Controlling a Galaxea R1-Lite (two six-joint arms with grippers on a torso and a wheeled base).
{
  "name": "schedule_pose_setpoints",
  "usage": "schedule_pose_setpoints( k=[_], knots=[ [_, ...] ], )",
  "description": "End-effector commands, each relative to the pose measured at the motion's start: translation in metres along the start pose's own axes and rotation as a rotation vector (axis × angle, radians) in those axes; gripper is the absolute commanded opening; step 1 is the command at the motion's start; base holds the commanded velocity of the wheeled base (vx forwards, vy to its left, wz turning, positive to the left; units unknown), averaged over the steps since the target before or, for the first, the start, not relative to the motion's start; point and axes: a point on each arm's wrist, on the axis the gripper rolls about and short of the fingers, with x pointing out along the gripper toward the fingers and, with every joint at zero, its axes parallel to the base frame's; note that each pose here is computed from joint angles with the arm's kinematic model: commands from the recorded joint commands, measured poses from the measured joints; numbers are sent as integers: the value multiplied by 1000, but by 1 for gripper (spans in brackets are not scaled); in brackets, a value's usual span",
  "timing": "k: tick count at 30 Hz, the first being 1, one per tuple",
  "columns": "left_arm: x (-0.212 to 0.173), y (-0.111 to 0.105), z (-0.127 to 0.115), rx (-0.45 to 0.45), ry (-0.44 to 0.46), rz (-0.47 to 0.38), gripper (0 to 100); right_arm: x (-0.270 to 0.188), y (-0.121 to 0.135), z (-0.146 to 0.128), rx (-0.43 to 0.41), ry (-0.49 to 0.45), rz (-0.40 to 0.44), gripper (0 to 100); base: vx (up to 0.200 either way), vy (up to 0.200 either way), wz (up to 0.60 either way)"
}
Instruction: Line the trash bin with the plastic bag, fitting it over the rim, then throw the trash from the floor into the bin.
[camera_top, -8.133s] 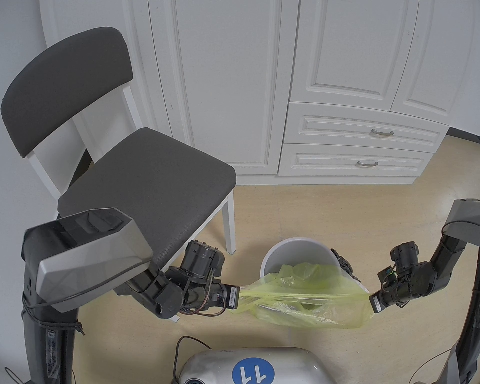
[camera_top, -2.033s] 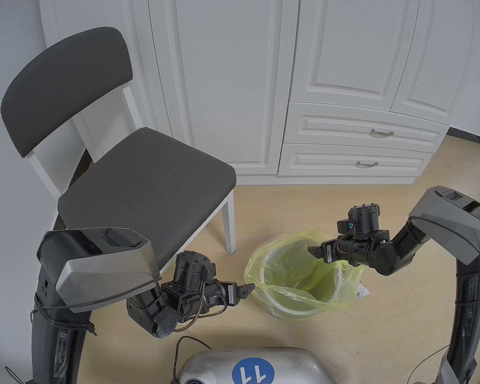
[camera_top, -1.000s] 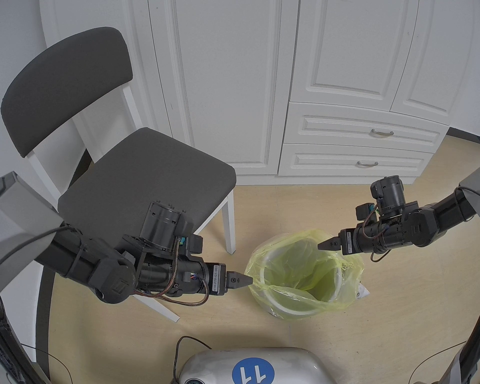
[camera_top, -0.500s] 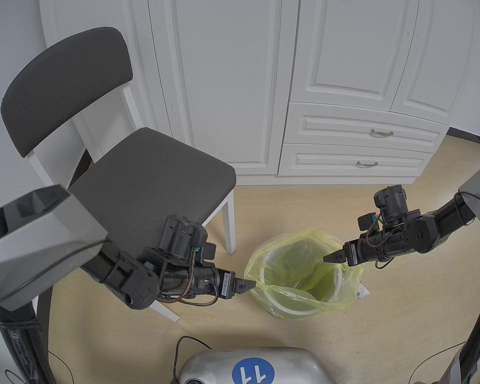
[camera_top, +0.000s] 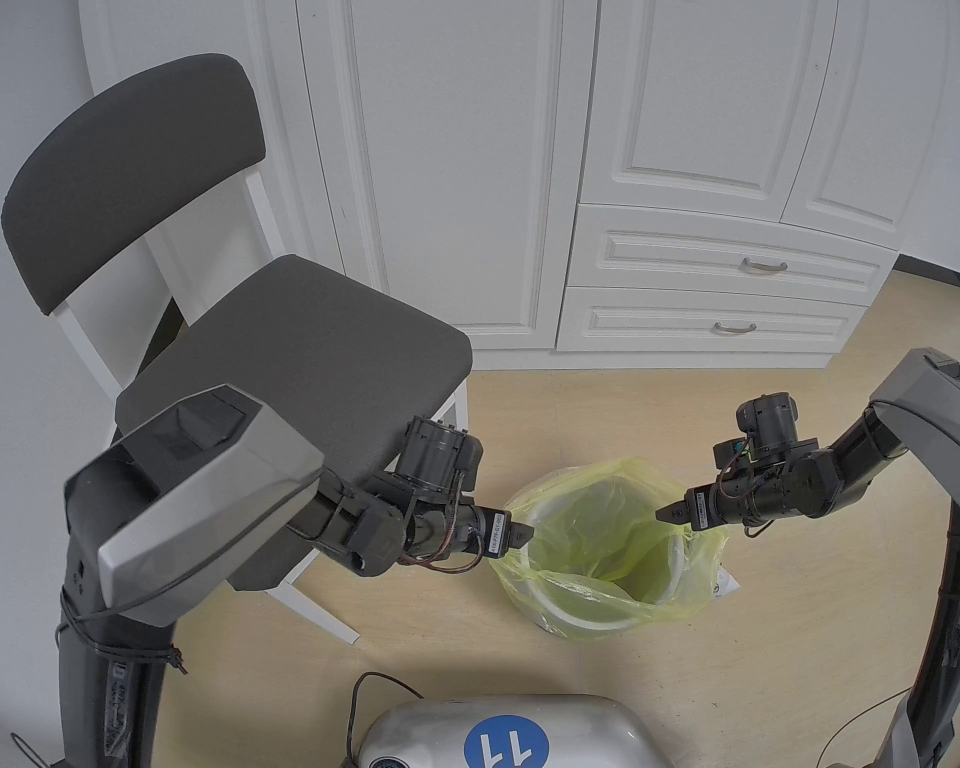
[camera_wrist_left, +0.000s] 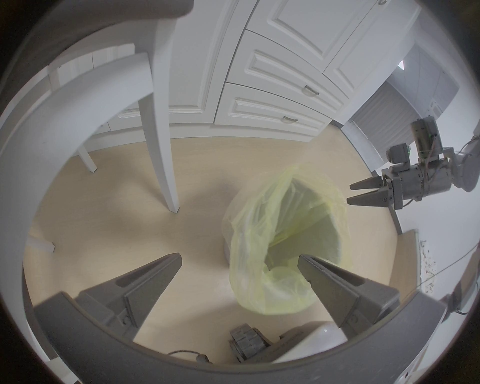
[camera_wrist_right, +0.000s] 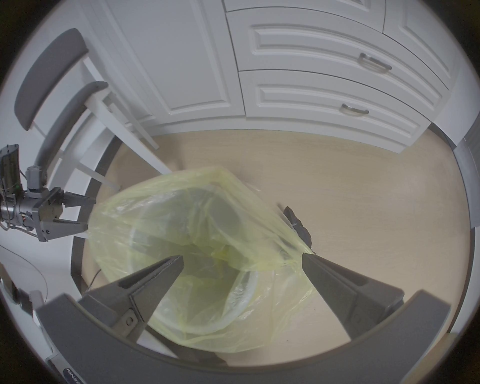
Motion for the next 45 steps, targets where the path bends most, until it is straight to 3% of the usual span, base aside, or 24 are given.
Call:
schedule_pose_setpoints(
  k=[1,7,18,23,28,33,45],
  knots=[
    [43,4,-11,1,33,48,100,37,-16,-15,28,49,-41,100,0,0,0],
    [61,6,-4,-17,-24,127,100,50,-25,-11,81,34,-94,100,0,0,0],
    [64,17,22,-131,-122,150,100,63,-30,4,193,-26,-130,100,0,0,0],
    [73,21,26,-152,-158,184,100,76,-26,12,263,-162,-138,100,0,0,0],
    [85,31,29,-179,-189,198,100,93,-24,8,278,-228,-126,100,0,0,0],
    [95,42,29,-200,-213,219,100,105,-28,0,282,-208,-133,100,0,0,0],
    [109,73,11,-228,-88,296,100,112,-38,2,348,-224,-134,100,0,0,0]
  ],
)
